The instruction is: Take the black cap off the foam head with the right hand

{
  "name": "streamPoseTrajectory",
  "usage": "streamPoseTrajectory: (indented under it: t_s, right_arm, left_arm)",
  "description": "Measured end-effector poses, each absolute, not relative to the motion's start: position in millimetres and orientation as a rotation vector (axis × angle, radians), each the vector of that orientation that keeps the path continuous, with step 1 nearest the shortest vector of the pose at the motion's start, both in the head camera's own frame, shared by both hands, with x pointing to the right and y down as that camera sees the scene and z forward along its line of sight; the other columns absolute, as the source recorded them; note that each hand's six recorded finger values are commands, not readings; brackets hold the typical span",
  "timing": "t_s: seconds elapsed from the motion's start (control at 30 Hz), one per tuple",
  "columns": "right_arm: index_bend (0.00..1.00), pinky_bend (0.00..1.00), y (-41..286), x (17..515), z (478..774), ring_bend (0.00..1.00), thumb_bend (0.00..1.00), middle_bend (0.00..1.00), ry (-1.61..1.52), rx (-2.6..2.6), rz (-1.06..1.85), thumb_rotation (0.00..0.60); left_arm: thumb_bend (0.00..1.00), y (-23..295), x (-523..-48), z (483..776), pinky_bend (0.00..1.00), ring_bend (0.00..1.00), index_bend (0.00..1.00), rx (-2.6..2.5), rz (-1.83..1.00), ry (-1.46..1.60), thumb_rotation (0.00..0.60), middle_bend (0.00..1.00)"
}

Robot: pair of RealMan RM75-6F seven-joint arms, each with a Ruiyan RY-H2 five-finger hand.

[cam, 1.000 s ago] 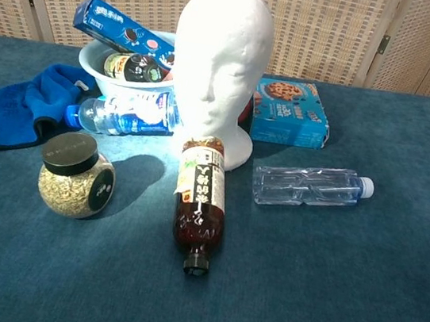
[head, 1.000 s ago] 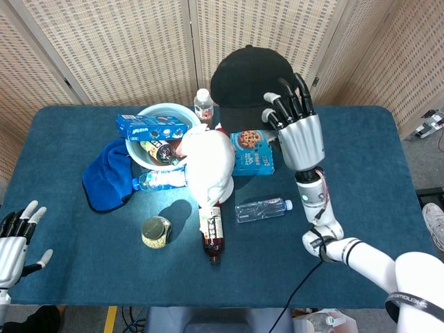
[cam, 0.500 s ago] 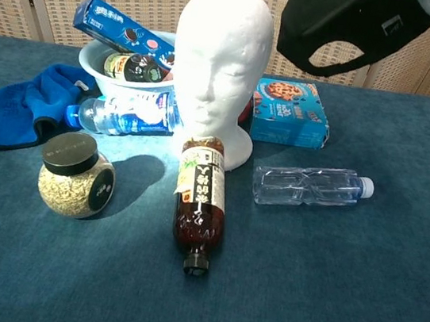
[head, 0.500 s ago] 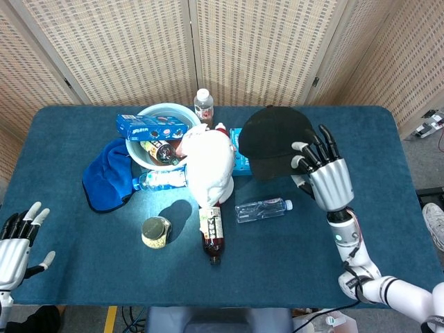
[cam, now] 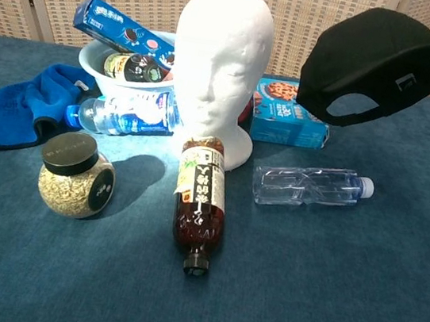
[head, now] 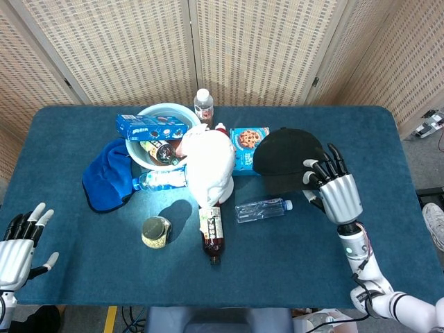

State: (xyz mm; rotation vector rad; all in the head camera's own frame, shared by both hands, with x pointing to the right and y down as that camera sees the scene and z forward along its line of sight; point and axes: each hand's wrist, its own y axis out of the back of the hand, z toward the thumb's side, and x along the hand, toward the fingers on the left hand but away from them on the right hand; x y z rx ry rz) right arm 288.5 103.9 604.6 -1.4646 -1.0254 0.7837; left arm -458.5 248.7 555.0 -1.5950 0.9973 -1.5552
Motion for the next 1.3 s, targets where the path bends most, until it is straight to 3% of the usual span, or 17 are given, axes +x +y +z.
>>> streamPoseTrajectory:
  t_s: [0.4,0.93,1.1,1.3]
  right_arm:
    - [0.68,0.09,112.6,301.7,648.4,0.16,0.45,0.39,-0.971,-1.496,0.903,0.600]
    - [0.68,0.06,100.9,289.0,698.7,0.16,0.45,0.36,-0.896,-1.507,1.005,0.600]
    - [0.55,0.02,100.5,286.8,710.4,0.11,0.41,0.29,-0.849,-1.522,1.053,0.600]
    - [0.35,0.00,100.8,290.5,718.1,0.03,0.16,0.19,-0.806,-1.523,1.129,0.600]
  left_arm:
    - [0.24,248.8,-456.5,561.9,0.00,0.00,0.05,-1.606,-1.571,0.986,0.600,0.00]
    - [0.24,248.5,-459.3,568.9,0.00,0.00,0.05,-1.607,-1.596,0.980,0.600,0.00]
    - [0.24,250.0,-461.1,568.1,0.00,0.00,0.05,-1.605,-1.601,0.984,0.600,0.00]
    - [0.24,251.1,-461.9,569.1,0.00,0.00,0.05,-1.609,-1.604,0.983,0.600,0.00]
